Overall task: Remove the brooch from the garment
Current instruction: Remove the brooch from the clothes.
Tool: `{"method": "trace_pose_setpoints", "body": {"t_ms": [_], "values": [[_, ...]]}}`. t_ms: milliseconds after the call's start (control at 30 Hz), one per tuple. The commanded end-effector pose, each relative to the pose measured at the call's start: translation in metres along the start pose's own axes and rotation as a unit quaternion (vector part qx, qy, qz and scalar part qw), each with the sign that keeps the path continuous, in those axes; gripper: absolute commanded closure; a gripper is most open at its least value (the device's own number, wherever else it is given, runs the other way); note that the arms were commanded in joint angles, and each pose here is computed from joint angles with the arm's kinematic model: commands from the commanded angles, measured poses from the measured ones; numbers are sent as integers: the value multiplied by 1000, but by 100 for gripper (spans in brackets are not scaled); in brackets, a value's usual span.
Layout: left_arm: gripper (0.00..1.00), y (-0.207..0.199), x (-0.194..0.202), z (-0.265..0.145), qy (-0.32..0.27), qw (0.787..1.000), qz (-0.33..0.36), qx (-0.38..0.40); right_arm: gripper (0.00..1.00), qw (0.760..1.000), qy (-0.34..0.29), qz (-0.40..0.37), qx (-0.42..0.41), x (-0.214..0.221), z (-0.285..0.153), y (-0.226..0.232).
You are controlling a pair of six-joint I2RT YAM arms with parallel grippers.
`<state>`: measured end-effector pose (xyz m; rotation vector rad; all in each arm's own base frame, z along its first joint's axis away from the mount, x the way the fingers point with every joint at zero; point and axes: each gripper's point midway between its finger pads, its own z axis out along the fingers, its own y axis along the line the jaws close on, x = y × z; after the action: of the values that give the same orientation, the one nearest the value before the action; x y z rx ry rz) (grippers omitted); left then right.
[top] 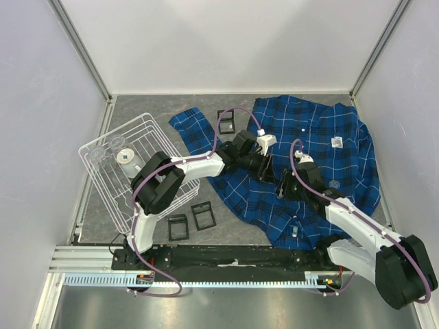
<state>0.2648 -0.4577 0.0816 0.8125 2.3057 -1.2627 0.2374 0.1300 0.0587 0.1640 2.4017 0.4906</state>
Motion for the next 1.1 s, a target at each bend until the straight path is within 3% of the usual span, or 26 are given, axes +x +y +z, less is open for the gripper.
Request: {"method": "trace_pose_setpoints", "body": {"t_ms": [0,267,500,567,767,900,1067], "values": [[54,-32,-19,-9,-25,992,98,80,59,999,-29,-17,-7,-21,4,7],[60,-20,-16,-1,-26,984,145,101,76,999,-20,-25,-2,-13,12,2],[58,-10,1,8,-8,972,201,126,91,1000,-19,-13,19,-11,14,-6],[58,-7,4,10,-2,969,214,127,100,1000,-18,-11,23,-10,13,-7],[61,4,8,21,8,962,238,136,100,1000,-13,-17,23,-7,14,-9],[65,13,4,26,6,968,213,128,100,999,-15,-23,17,-6,16,-8],[59,20,3,33,-3,977,174,124,100,1000,-24,-18,10,-6,15,-7]]}}
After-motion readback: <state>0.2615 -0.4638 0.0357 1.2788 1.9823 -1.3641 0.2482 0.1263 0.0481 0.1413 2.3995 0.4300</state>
